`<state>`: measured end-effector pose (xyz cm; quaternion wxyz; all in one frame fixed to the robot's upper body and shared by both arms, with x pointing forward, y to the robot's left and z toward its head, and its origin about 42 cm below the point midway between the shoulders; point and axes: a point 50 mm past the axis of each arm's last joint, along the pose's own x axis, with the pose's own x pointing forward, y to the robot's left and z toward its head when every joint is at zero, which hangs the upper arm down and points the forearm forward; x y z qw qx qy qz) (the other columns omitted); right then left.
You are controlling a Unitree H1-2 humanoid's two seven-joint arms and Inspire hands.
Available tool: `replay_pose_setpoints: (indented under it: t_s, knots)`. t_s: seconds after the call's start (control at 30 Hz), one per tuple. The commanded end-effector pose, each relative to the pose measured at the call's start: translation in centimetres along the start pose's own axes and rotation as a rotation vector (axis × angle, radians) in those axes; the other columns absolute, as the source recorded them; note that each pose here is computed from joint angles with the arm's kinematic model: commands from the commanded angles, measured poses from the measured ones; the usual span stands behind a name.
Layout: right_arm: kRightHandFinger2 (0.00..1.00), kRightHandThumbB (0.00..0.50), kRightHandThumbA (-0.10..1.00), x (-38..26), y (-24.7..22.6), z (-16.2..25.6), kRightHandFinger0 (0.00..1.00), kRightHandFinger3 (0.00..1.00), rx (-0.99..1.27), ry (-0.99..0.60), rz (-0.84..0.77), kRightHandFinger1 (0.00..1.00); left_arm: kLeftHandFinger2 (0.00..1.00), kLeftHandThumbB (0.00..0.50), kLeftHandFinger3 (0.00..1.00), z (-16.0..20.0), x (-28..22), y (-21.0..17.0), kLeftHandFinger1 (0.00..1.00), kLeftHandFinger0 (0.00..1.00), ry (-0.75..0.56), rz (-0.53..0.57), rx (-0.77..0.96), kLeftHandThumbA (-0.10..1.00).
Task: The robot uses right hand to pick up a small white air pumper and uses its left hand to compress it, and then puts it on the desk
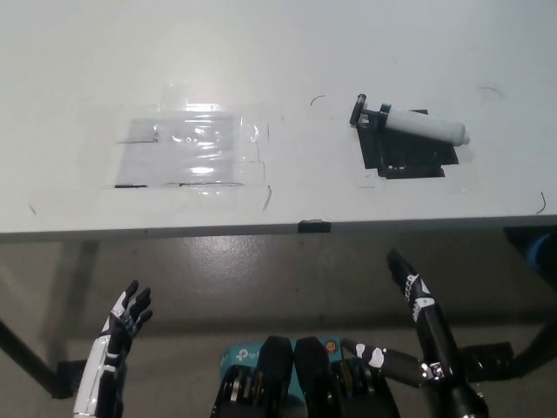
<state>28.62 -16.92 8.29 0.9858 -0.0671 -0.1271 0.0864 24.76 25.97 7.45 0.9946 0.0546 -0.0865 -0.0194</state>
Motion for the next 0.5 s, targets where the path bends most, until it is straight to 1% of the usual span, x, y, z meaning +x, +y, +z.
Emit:
replay_pose_setpoints:
  t_s: [0.0, 0.03, 0.1, 0.17, 0.2, 0.37, 0.47]
  knots:
    - [1.0, 0.201, 1.0, 0.7, -0.1, 0.9, 1.0, 1.0, -0.024, -0.092, -0.031, 1.0, 1.0, 0.178, 1.0, 0.7, 0.5, 0.8, 1.0, 1.0, -0.072, 0.016, 0.025, 1.0]
    - [1.0, 0.192, 1.0, 0.7, -0.1, 0.7, 1.0, 1.0, -0.02, -0.086, -0.031, 1.0, 1.0, 0.195, 1.0, 0.7, 0.6, 0.9, 1.0, 1.0, -0.076, 0.022, 0.034, 1.0]
    - [1.0, 0.184, 1.0, -0.2, -0.2, 0.3, 1.0, 1.0, -0.024, -0.067, -0.028, 1.0, 1.0, 0.204, 1.0, 0.3, -0.2, 0.5, 1.0, 1.0, -0.064, 0.028, 0.035, 1.0]
    - [1.0, 0.208, 1.0, -0.2, -0.1, 0.1, 1.0, 1.0, -0.02, -0.06, -0.032, 1.0, 1.0, 0.204, 1.0, 0.3, -0.2, 0.5, 1.0, 1.0, -0.065, 0.034, 0.039, 1.0]
    - [1.0, 0.201, 1.0, -0.2, -0.1, 0.1, 1.0, 1.0, -0.02, -0.059, -0.032, 1.0, 1.0, 0.206, 1.0, 0.3, -0.2, 0.6, 1.0, 1.0, -0.067, 0.034, 0.036, 1.0]
    - [1.0, 0.202, 1.0, -0.2, 0.0, -0.2, 1.0, 1.0, -0.026, -0.053, -0.026, 1.0, 1.0, 0.184, 1.0, 0.3, -0.2, 0.6, 1.0, 1.0, -0.073, 0.031, 0.021, 1.0]
    - [1.0, 0.214, 1.0, -0.1, 0.0, -0.2, 1.0, 1.0, -0.022, -0.051, -0.028, 1.0, 1.0, 0.192, 1.0, 0.3, -0.3, 0.5, 1.0, 1.0, -0.073, 0.029, 0.027, 1.0]
